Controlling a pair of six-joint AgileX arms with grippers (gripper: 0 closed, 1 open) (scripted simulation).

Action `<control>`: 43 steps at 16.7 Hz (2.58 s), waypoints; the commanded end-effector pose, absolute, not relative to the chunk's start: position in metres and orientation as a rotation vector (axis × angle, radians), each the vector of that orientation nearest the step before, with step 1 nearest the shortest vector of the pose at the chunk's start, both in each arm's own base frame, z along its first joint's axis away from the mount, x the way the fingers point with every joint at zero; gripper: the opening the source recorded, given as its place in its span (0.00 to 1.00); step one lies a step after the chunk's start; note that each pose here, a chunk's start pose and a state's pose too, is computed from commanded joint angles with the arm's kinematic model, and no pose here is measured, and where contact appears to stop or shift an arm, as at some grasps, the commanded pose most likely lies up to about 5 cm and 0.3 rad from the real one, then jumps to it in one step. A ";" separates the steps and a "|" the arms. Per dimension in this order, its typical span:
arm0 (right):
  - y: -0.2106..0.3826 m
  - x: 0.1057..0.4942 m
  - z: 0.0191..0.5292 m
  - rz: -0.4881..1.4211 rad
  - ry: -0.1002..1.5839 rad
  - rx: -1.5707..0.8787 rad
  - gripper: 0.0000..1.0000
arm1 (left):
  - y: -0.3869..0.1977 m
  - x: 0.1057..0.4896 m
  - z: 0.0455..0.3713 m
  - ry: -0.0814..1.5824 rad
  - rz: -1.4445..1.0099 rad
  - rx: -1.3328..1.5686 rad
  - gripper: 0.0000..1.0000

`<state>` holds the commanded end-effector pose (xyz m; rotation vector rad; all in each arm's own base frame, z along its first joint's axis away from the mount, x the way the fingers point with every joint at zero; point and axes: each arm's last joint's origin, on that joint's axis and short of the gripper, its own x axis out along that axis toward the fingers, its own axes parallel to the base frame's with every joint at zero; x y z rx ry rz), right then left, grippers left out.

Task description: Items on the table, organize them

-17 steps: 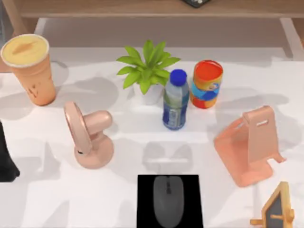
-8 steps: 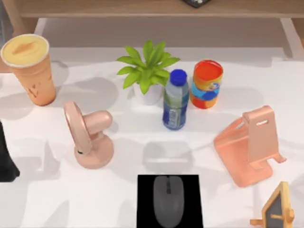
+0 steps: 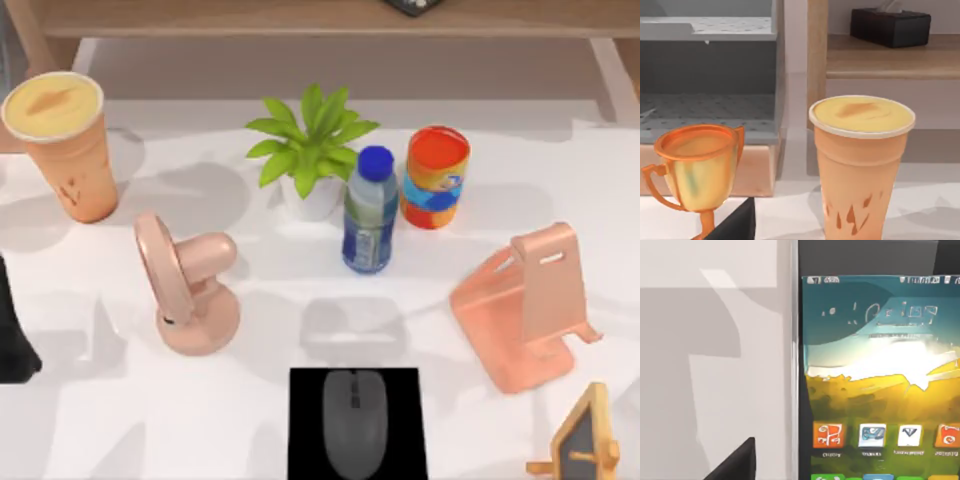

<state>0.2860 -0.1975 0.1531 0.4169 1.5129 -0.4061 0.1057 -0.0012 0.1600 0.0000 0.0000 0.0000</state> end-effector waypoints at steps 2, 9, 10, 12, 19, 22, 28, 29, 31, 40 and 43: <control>-0.198 0.288 0.133 -0.408 1.502 0.413 1.00 | -0.001 0.106 0.160 0.000 0.000 0.000 1.00; -0.197 0.286 0.105 -0.406 1.510 0.416 1.00 | -0.001 0.106 0.160 0.000 0.000 0.000 1.00; -0.197 0.286 0.105 -0.406 1.510 0.416 0.92 | -0.001 0.106 0.160 0.000 0.000 0.000 1.00; -0.197 0.286 0.105 -0.406 1.510 0.416 0.77 | -0.001 0.106 0.160 0.000 0.000 0.000 1.00; -0.197 0.286 0.105 -0.406 1.510 0.416 0.25 | -0.001 0.106 0.160 0.000 0.000 0.000 1.00; -0.197 0.286 0.105 -0.406 1.510 0.416 0.02 | -0.001 0.106 0.160 0.000 0.000 0.000 1.00; -0.197 0.286 0.105 -0.406 1.510 0.416 0.00 | -0.001 0.106 0.160 0.000 0.000 0.000 1.00; -0.197 0.286 0.105 -0.406 1.510 0.416 0.00 | -0.001 0.106 0.160 0.000 0.000 0.000 1.00; -0.198 0.286 0.115 -0.418 1.492 0.401 0.00 | -0.001 0.106 0.160 0.000 0.000 0.000 1.00; -0.198 0.286 0.145 -0.418 1.492 0.401 0.00 | -0.001 0.106 0.160 0.000 0.000 0.000 1.00; -0.198 0.286 0.143 -0.417 1.494 0.402 0.00 | -0.001 0.106 0.160 0.000 0.000 0.000 1.00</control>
